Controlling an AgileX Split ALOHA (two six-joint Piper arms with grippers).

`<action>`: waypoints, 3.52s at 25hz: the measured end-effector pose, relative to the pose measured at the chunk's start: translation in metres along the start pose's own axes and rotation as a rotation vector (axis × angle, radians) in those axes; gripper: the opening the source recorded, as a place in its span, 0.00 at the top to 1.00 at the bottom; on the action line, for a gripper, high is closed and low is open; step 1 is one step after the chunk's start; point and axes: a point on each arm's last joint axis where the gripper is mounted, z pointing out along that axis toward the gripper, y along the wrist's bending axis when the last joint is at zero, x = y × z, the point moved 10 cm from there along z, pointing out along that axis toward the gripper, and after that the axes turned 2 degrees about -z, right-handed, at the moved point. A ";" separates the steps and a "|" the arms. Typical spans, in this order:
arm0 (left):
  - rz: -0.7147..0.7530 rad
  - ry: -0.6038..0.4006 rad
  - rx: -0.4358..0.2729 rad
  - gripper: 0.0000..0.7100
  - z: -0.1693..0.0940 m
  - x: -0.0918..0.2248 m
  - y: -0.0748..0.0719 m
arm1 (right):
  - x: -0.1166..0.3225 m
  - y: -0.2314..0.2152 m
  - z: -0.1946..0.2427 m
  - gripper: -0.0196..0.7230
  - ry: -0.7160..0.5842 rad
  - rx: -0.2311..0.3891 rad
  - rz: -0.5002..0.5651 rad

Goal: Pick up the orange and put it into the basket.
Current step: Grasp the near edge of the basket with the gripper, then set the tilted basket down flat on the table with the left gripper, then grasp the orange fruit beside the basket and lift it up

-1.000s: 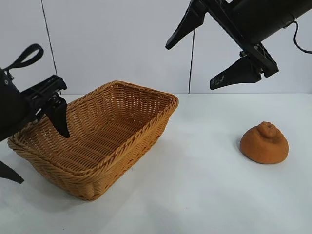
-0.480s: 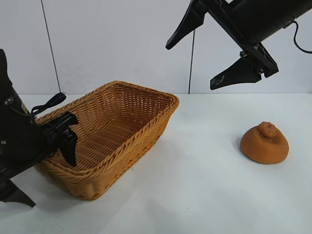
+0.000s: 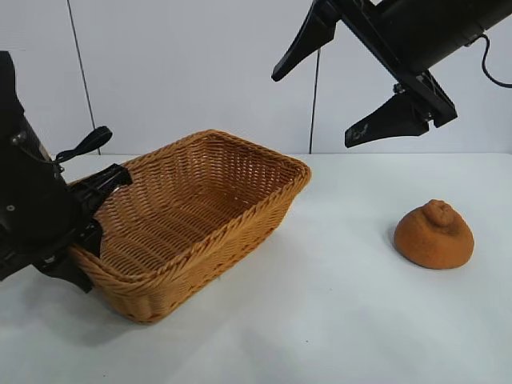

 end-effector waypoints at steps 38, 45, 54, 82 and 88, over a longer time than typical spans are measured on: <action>0.823 0.239 -0.005 0.88 0.012 -0.027 -0.061 | 0.003 0.001 0.000 0.05 0.014 -0.004 0.000; 0.811 0.254 -0.015 0.74 0.024 -0.026 -0.057 | 0.003 0.001 0.000 0.05 0.014 -0.004 0.000; 0.848 0.234 0.028 0.09 -0.018 -0.026 -0.075 | 0.003 0.001 0.000 0.05 0.014 -0.004 0.000; 0.942 -0.026 -0.171 0.08 -0.152 -0.138 -0.035 | 0.005 0.001 0.000 0.05 0.026 -0.007 -0.001; 0.966 -0.038 -0.163 0.08 -0.189 -0.106 0.012 | 0.007 0.002 0.000 0.05 0.036 -0.010 -0.001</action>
